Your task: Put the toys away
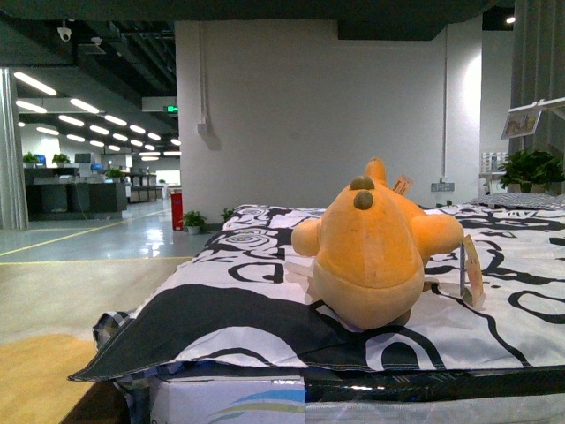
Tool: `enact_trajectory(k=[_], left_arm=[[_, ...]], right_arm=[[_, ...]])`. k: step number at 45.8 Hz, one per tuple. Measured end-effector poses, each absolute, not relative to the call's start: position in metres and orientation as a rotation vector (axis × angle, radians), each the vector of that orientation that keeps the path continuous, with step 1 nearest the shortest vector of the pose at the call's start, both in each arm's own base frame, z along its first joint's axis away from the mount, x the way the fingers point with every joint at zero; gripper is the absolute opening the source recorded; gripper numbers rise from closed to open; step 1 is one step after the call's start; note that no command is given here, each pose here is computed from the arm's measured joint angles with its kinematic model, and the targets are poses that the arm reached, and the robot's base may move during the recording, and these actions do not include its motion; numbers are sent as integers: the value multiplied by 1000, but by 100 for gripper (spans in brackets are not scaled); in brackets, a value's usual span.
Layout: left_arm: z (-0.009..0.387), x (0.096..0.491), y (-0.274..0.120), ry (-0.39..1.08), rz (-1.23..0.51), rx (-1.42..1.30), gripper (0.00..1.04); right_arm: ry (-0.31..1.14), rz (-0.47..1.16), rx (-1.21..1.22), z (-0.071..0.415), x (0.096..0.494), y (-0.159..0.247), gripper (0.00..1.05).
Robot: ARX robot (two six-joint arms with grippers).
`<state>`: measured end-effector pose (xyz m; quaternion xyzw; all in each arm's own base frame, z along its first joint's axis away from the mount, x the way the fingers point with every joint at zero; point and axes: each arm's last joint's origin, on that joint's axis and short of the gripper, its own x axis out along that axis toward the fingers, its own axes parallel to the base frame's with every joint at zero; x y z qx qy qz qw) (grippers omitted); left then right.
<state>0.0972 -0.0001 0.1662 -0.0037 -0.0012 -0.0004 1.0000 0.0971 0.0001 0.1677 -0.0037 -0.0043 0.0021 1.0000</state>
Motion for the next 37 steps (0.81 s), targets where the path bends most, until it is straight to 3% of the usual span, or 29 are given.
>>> enact_trajectory(k=[22, 30, 37], left_arm=[[166, 97, 0, -2, -1, -7, 99], [166, 97, 0, -2, -1, -7, 99], [166, 97, 0, -2, -1, -7, 99]], right_arm=[[-9, 4, -7, 168, 97, 0, 98], [39, 279, 85, 173, 102, -6, 98], [-14, 311, 91, 202, 111, -9, 98]])
